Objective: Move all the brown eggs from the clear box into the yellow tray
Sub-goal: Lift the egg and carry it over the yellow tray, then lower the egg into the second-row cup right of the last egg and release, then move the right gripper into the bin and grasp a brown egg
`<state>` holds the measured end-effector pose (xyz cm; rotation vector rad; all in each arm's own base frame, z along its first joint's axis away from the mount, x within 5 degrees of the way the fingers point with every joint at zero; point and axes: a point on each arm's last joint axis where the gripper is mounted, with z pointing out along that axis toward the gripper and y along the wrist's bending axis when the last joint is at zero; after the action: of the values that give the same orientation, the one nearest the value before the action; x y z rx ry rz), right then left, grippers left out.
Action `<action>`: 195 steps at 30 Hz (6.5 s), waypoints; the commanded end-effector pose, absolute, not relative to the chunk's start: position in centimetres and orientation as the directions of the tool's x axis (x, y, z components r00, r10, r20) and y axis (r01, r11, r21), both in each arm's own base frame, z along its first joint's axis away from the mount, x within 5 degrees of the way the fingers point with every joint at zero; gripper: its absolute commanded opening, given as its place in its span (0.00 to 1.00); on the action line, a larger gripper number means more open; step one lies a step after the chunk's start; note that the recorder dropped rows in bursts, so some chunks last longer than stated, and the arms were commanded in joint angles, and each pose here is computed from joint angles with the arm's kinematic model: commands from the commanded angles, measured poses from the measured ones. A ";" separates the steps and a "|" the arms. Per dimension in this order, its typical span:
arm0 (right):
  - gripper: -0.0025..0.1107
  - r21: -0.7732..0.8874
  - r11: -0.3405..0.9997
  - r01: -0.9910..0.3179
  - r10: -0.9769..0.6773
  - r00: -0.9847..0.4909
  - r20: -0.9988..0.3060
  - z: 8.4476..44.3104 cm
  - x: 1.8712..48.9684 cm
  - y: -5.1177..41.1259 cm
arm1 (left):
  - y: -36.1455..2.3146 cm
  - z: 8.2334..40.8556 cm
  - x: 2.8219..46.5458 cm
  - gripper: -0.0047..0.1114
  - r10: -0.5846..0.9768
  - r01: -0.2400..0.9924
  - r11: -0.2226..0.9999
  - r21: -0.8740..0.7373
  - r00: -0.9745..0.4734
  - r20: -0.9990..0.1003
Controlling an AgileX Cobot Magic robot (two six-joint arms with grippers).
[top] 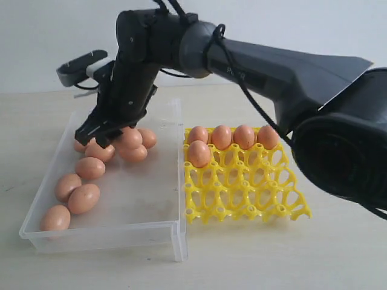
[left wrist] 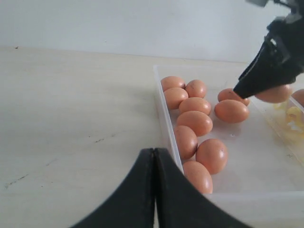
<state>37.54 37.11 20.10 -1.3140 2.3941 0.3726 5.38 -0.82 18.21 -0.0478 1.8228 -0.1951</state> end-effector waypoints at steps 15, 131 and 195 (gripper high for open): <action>0.02 0.099 0.572 -0.814 -0.527 -0.457 -0.716 28.8 35.1 35.3 | -0.8 18.4 5.4 0.04 -0.137 0.071 0.985 -0.159 -0.244 -0.960; 0.36 0.212 0.926 -0.312 0.026 -0.508 -0.861 13.4 33.2 18.7 | -0.8 18.4 5.4 0.04 -0.137 0.071 0.985 -0.159 -0.244 -0.960; 0.48 0.175 0.767 -0.618 -0.497 -0.743 -0.448 15.7 39.1 39.8 | -0.8 18.4 5.4 0.04 -0.137 0.071 0.985 -0.159 -0.244 -0.960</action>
<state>38.41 40.21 15.96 -0.9000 2.5729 0.4527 5.38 -0.82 18.21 -0.0478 1.8228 -0.1951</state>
